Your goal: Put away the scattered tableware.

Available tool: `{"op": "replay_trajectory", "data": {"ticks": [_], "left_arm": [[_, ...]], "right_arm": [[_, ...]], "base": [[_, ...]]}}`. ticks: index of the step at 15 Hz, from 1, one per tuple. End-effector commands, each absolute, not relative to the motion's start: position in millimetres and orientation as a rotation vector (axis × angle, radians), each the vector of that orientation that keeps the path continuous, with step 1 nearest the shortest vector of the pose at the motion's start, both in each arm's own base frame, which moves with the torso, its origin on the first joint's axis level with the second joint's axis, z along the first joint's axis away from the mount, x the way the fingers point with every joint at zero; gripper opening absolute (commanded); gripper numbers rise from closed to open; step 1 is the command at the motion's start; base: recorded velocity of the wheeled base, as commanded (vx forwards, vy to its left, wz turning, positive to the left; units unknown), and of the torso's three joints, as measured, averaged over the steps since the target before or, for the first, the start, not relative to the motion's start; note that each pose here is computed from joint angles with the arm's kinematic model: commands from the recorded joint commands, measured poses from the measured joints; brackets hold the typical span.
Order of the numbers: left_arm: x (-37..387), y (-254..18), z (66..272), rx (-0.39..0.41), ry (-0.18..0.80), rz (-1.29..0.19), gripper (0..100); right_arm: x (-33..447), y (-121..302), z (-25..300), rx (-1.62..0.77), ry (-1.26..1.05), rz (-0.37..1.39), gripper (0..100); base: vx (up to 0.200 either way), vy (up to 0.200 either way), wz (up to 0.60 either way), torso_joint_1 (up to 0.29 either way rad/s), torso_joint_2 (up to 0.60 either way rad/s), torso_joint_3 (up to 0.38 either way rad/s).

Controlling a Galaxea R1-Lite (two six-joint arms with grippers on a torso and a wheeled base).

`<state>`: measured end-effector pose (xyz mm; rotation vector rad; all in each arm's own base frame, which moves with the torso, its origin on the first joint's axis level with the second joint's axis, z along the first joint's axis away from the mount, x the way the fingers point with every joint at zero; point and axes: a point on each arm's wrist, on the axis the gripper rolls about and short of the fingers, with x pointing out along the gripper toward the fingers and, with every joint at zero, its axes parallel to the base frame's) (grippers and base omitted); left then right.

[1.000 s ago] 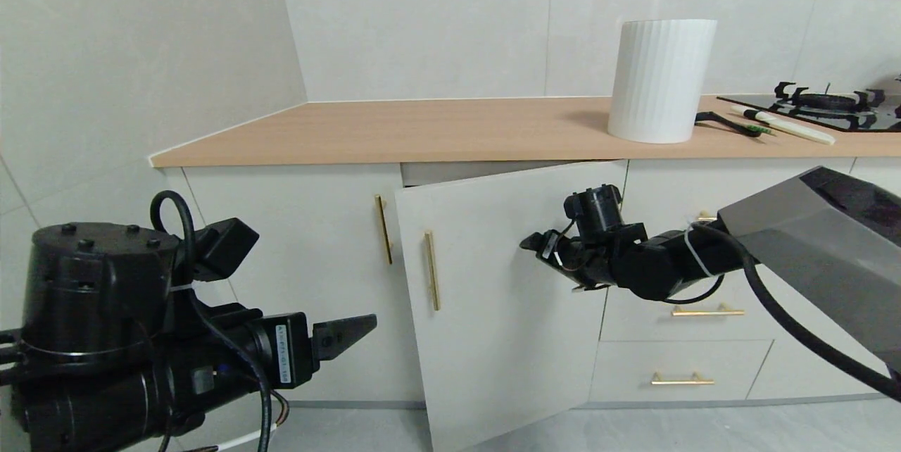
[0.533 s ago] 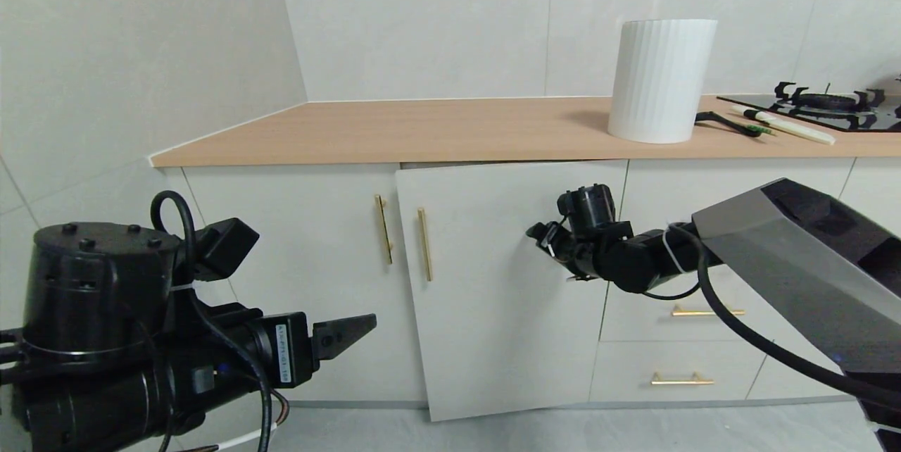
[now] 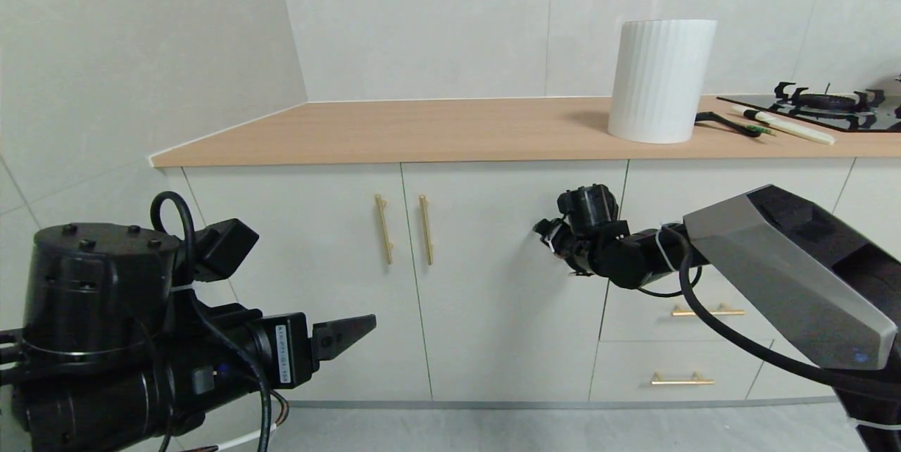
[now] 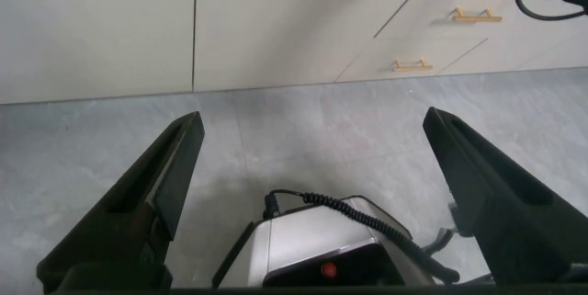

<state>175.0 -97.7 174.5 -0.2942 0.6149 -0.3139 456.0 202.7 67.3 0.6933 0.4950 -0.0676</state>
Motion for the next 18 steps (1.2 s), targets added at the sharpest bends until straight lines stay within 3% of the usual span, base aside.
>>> {"op": "replay_trajectory", "data": {"ticks": [1, 5, 9, 12, 14, 18], "left_arm": [[175.2, -97.8, 174.2, -0.294, 0.616, -0.313, 100], [175.0, -97.6, 174.6, -0.294, 0.614, -0.312, 100], [171.7, -95.5, 180.4, -0.300, 0.585, -0.315, 100], [150.5, -83.1, 199.5, -0.248, 0.465, -0.356, 100], [133.6, -72.8, 205.9, -0.212, 0.394, -0.361, 100], [84.0, -37.9, 208.2, -0.209, 0.219, -0.292, 100]], "right_arm": [[458.4, 201.3, 65.0, 0.694, 0.491, -0.075, 100], [444.2, 203.2, 78.4, 0.684, 0.505, -0.059, 100], [387.6, 190.0, 138.1, 0.650, 0.519, 0.058, 100], [309.5, 151.3, 204.0, 0.575, 0.440, 0.145, 100], [254.5, 111.2, 228.6, 0.527, 0.366, 0.141, 100], [123.1, 38.5, 232.3, 0.428, 0.163, 0.106, 100]], "base": [[0.000, 0.000, 0.00, 0.000, 0.00, 0.000], [0.000, 0.000, 0.00, 0.000, 0.00, 0.000], [0.000, 0.000, 0.00, 0.000, 0.00, 0.000], [0.000, 0.000, 0.00, 0.000, 0.00, 0.000], [0.000, 0.000, 0.00, 0.000, 0.00, 0.000], [0.000, 0.000, 0.00, 0.000, 0.00, 0.000]]}}
